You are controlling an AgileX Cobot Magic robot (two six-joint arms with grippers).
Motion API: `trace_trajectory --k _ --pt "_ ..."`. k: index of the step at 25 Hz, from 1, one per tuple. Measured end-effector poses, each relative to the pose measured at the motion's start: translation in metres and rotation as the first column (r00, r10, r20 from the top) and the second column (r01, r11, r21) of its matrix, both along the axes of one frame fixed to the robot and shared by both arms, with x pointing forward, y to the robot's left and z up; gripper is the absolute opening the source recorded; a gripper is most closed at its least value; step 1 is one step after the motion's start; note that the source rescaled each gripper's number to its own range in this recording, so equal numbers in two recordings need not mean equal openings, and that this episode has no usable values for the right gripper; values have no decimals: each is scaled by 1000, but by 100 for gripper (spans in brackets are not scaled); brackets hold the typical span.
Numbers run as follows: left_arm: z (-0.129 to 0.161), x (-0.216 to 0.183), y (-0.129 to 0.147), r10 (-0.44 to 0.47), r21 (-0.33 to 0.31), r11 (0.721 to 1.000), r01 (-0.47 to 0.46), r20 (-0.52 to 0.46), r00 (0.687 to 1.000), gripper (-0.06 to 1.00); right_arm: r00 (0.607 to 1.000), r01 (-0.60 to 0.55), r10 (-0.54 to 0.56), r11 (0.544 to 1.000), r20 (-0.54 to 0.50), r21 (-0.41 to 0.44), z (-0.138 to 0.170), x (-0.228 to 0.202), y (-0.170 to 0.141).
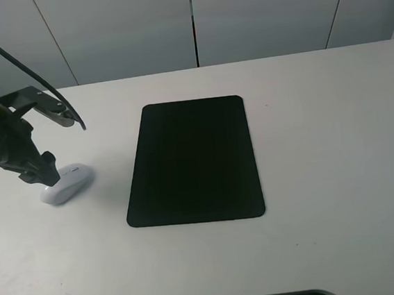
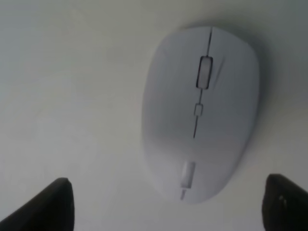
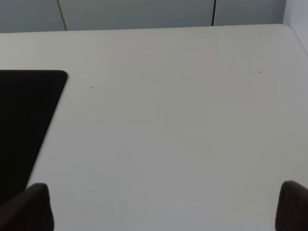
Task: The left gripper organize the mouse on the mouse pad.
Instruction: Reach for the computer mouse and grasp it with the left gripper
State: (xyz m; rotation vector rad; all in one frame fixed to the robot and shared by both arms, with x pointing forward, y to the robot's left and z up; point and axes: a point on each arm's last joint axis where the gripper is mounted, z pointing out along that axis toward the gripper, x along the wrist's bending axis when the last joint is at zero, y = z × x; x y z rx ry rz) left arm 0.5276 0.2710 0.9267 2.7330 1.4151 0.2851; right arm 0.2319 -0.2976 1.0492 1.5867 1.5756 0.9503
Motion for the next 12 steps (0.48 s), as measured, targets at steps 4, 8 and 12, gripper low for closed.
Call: trace_trajectory --k 4,8,12 --pt "-7 1 -2 -19 6 1000 19 -23 1000 100 1000 0 0 1000 0 0 0 0 0" --pt "-17 1 -8 -49 9 999 49 -53 997 100 1000 0 0 1000 0 0 0 0 0" --pt "-24 2 -12 -74 8 997 75 -61 995 100 1000 0 0 1000 0 0 0 0 0"
